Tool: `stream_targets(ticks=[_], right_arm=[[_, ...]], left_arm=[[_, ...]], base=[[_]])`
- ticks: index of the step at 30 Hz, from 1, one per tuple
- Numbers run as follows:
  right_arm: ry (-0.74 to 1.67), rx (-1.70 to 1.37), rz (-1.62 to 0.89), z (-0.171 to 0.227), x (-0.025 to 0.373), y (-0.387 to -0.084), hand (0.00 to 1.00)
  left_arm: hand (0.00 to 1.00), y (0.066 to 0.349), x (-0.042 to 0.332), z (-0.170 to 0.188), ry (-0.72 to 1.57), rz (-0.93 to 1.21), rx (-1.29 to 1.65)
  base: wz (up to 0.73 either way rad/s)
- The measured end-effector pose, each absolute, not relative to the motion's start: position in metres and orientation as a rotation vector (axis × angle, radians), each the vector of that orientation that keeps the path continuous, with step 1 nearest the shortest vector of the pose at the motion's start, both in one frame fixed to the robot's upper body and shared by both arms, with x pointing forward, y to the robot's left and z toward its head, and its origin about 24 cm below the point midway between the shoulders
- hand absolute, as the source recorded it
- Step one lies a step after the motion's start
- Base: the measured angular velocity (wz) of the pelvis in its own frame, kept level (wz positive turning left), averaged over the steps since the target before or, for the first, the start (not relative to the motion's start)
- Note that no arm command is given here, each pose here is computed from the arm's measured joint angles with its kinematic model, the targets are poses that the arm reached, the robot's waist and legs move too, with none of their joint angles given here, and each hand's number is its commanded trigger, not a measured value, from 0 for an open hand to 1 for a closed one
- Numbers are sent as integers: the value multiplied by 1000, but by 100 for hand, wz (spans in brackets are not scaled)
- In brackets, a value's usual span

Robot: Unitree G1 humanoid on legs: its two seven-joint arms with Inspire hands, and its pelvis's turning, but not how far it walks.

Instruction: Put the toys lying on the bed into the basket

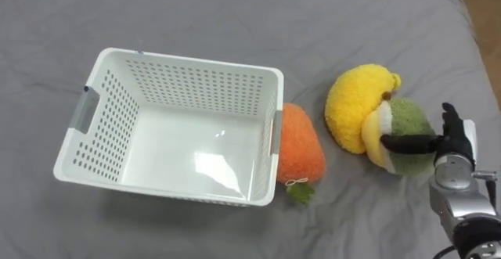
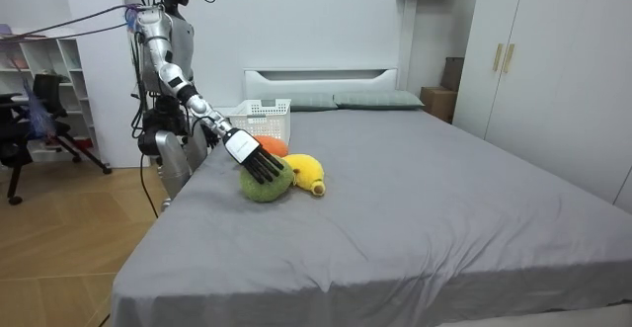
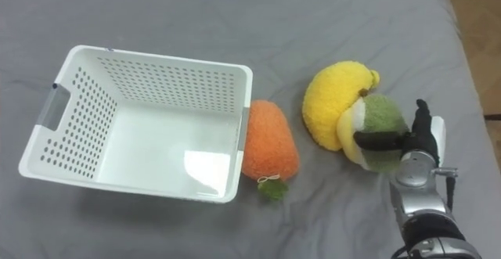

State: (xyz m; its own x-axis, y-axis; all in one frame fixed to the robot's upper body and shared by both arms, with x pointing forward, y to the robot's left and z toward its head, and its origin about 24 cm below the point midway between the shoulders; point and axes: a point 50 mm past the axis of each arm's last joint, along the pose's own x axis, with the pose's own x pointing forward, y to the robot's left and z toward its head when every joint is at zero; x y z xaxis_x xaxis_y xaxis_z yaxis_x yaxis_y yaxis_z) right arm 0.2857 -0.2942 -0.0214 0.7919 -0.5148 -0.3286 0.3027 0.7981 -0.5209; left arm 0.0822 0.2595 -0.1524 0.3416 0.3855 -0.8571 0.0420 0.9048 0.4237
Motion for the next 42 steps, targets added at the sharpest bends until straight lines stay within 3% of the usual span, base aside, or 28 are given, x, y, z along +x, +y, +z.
stream_targets(ticks=[6,7,8,42], right_arm=[[479,-486,-404,-22,287,-291,0],[483,-485,-390,-22,287,-290,66],[485,-484,-384,-23,287,-290,100],[518,-632,-298,-25,284,-294,100]], left_arm=[[0,259,88,-152,1197,222,405],[0,259,89,-151,1195,221,406],[0,259,89,-151,1195,220,407],[0,264,91,-149,1176,197,451]], base=[[0],[0],[4],[0]])
